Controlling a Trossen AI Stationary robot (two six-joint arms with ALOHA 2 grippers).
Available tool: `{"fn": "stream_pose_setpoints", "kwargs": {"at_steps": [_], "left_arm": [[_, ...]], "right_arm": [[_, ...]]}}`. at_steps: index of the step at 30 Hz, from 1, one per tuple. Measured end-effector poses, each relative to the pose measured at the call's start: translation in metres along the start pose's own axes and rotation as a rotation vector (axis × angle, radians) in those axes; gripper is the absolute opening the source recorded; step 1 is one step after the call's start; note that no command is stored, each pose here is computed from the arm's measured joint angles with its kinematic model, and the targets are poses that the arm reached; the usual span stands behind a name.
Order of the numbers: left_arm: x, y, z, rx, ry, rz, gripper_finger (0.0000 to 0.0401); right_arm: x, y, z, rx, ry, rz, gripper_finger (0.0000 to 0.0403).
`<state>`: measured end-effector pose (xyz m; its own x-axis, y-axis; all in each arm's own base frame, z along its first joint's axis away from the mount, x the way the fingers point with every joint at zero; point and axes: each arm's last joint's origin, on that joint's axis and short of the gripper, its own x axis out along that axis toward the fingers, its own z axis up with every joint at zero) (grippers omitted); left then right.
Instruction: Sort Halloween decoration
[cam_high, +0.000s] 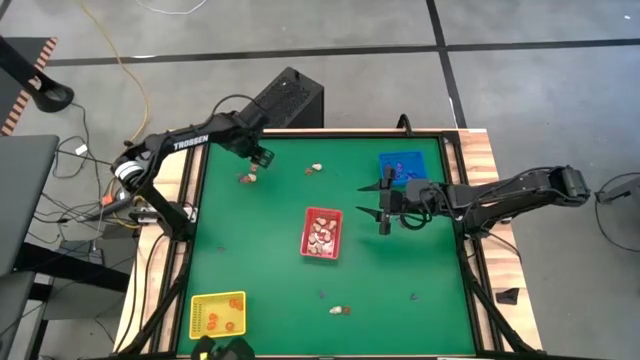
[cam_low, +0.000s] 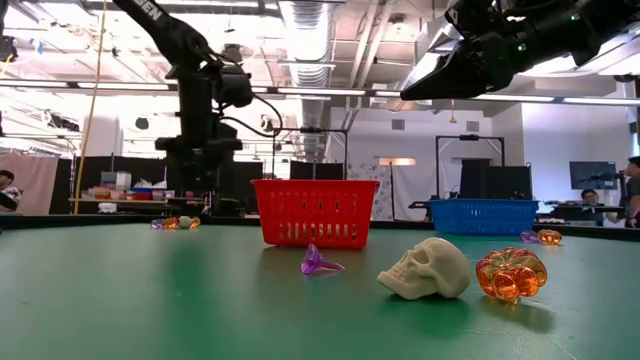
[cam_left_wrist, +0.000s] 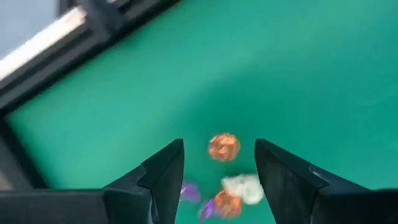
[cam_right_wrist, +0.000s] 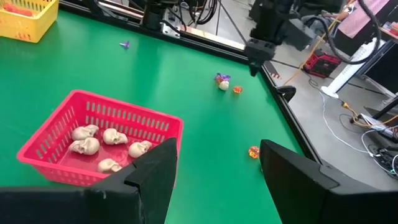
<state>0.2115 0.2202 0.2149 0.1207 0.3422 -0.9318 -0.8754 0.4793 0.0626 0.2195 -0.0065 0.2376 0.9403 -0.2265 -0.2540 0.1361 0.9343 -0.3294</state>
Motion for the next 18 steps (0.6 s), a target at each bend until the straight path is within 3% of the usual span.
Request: {"fn": "stream_pose_setpoints", "kwargs": {"at_steps": [10,18], "left_arm": [[0.003,0.003,0.001,-0.022,-0.007,-0.038,0.0185],[0.034,-0.002,-0.019,-0.044,0.000,-0.029,0.0185]], "right_arm": [[0.000,0.000,0.000,0.000,-0.003,0.000,0.0260],[0.000,0.002,0.001,-0.004,-0.006,0.009,0.0260]]}}
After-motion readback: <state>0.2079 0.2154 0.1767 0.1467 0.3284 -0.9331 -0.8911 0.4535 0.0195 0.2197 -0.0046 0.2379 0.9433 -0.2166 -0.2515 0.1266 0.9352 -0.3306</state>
